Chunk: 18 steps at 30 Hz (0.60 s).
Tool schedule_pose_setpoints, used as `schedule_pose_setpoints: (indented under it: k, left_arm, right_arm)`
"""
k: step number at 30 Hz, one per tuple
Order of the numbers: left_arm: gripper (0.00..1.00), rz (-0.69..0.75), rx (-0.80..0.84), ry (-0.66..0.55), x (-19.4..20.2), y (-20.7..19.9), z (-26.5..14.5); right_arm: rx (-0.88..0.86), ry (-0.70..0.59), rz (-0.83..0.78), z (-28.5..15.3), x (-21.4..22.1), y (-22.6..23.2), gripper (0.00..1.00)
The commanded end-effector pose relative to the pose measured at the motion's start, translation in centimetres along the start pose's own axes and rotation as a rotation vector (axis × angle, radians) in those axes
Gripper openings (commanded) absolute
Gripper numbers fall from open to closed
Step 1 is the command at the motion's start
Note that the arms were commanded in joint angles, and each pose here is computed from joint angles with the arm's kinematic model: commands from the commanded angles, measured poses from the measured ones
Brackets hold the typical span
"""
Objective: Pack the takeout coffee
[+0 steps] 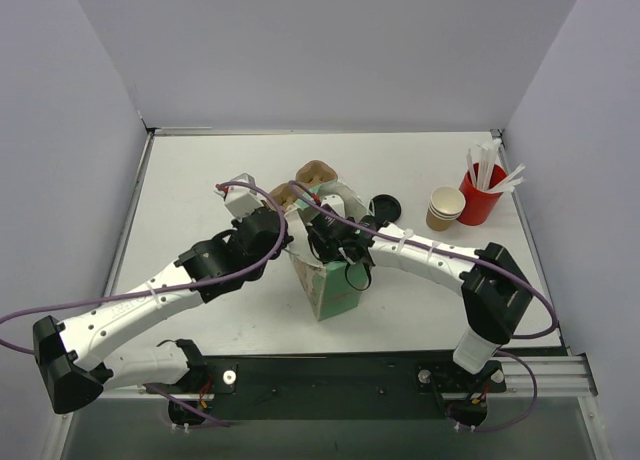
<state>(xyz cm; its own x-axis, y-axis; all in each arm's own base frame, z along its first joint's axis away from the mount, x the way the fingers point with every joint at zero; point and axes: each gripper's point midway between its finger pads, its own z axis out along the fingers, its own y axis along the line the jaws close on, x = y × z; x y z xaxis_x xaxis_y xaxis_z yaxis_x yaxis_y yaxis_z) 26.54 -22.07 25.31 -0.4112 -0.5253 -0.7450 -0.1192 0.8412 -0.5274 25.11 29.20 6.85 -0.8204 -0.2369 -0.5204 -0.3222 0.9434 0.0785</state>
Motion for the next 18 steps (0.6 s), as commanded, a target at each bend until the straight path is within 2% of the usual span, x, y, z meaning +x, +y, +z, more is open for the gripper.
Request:
schedule_pose_setpoints:
  k: [1, 8, 18]
  left_arm:
    - [0.00, 0.060, -0.040, 0.013, 0.0, 1.9, -0.8]
    - [0.00, 0.067, -0.027, 0.010, -0.2, 2.2, -1.1]
    - [0.00, 0.069, -0.005, 0.012, -0.1, 1.7, -1.0]
  right_arm:
    - [0.162, 0.453, -0.105, 0.6, 12.4, -4.5, 0.02]
    - [0.158, 0.401, -0.111, 0.1, 9.9, -4.0, 0.03]
    - [0.164, 0.461, -0.109, 0.1, 11.4, -4.4, 0.03]
